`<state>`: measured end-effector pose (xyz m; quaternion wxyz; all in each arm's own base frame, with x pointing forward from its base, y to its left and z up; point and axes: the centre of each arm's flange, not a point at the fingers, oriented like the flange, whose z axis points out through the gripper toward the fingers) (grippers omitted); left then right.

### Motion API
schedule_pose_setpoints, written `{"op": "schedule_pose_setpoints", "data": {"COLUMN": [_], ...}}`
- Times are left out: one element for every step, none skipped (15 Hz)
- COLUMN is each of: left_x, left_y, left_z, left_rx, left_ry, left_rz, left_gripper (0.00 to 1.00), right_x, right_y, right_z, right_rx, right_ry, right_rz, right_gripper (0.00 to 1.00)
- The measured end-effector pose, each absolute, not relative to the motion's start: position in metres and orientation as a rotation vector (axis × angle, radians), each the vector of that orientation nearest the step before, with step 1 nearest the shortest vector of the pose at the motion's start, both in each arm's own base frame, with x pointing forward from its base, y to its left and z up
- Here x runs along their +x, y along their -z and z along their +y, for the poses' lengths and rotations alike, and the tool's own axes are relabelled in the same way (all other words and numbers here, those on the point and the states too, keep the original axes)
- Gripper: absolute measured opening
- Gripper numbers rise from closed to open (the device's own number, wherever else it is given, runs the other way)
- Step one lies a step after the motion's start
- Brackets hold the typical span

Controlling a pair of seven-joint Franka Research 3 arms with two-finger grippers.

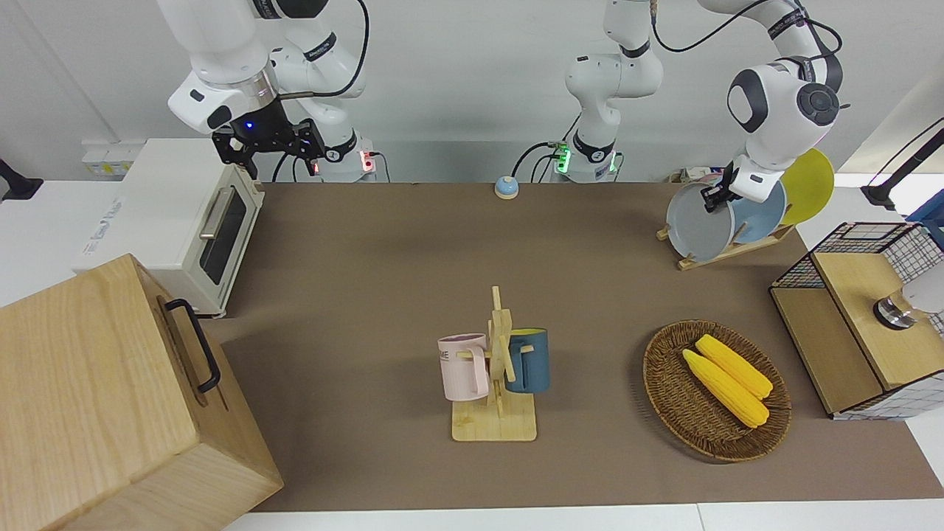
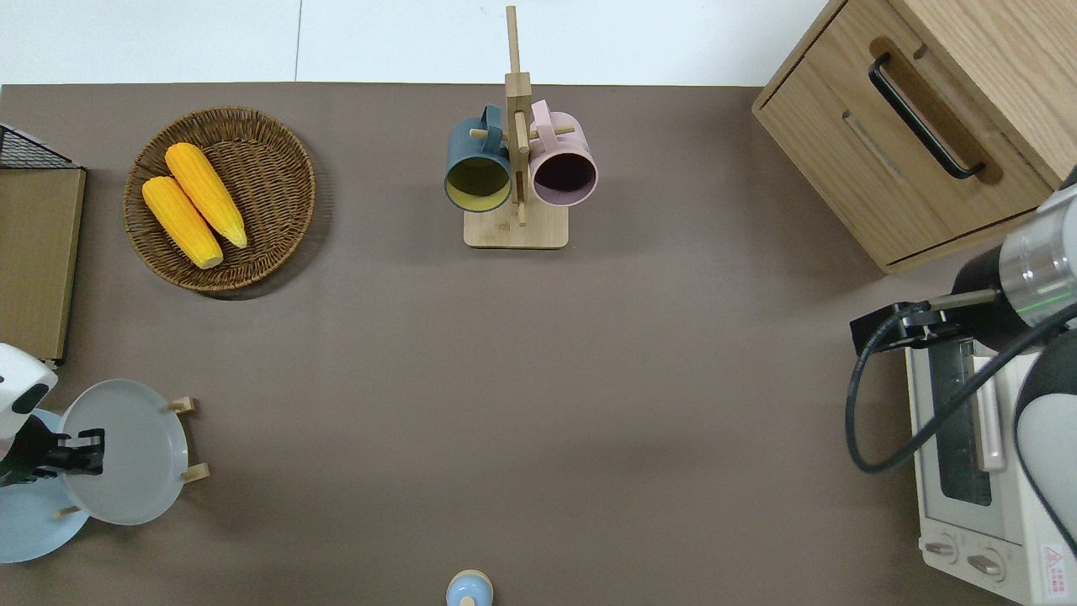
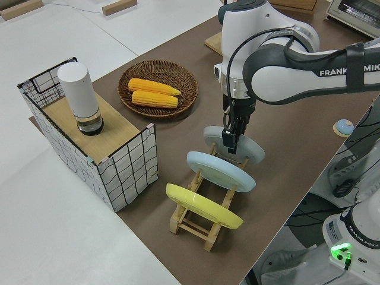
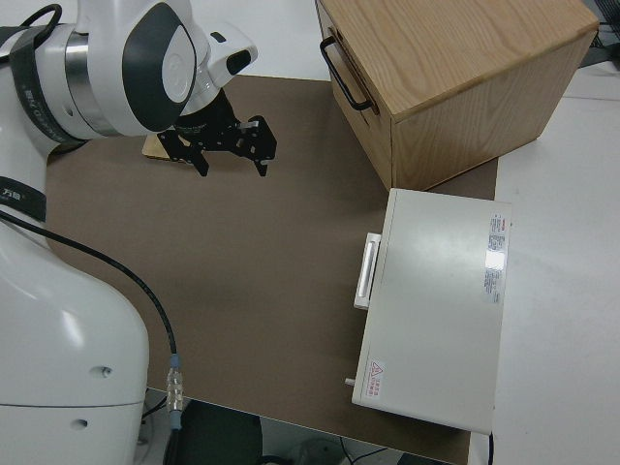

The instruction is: Pick gray plate from low plate rack and place it on table with left arm

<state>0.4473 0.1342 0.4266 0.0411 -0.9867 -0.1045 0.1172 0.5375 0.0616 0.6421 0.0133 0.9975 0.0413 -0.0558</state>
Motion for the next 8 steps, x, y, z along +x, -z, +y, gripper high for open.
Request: {"op": "schedule_pose_setpoints", "data": {"left_x": [0.447, 0.447, 0.447, 0.447, 0.447, 0.447, 0.447, 0.447], "left_y": [-0.428, -0.428, -0.429, -0.430, -0.430, -0.432, -0.434, -0.438], "left_z": [0.134, 0.134, 0.134, 0.134, 0.134, 0.135, 0.135, 0.135], "left_rx": [-3.022, -3.023, -3.023, -3.024, -3.024, -3.024, -3.025, -3.026], "left_ry": [-0.356, -0.354, -0.351, -0.349, -0.346, -0.341, -0.334, -0.324], "left_rz": [-0.320, -0.320, -0.320, -0.320, -0.320, -0.321, -0.321, -0.323], "left_gripper": [0.15, 0.15, 0.15, 0.15, 0.15, 0.15, 0.15, 0.15], "right_x": [0.537, 0.537, 0.537, 0.537, 0.537, 0.537, 0.537, 0.537], "right_y": [-0.642, -0.642, -0.642, -0.642, -0.642, -0.642, -0.642, -0.642], "right_z": [0.062, 0.062, 0.062, 0.062, 0.062, 0.062, 0.062, 0.062], "right_rx": [3.108, 3.108, 3.108, 3.108, 3.108, 3.108, 3.108, 3.108], "right_ry": [0.174, 0.174, 0.174, 0.174, 0.174, 0.174, 0.174, 0.174], "right_rz": [0.129, 0.129, 0.129, 0.129, 0.129, 0.129, 0.129, 0.129], "right_gripper": [0.99, 0.99, 0.99, 0.99, 0.99, 0.99, 0.99, 0.99]}}
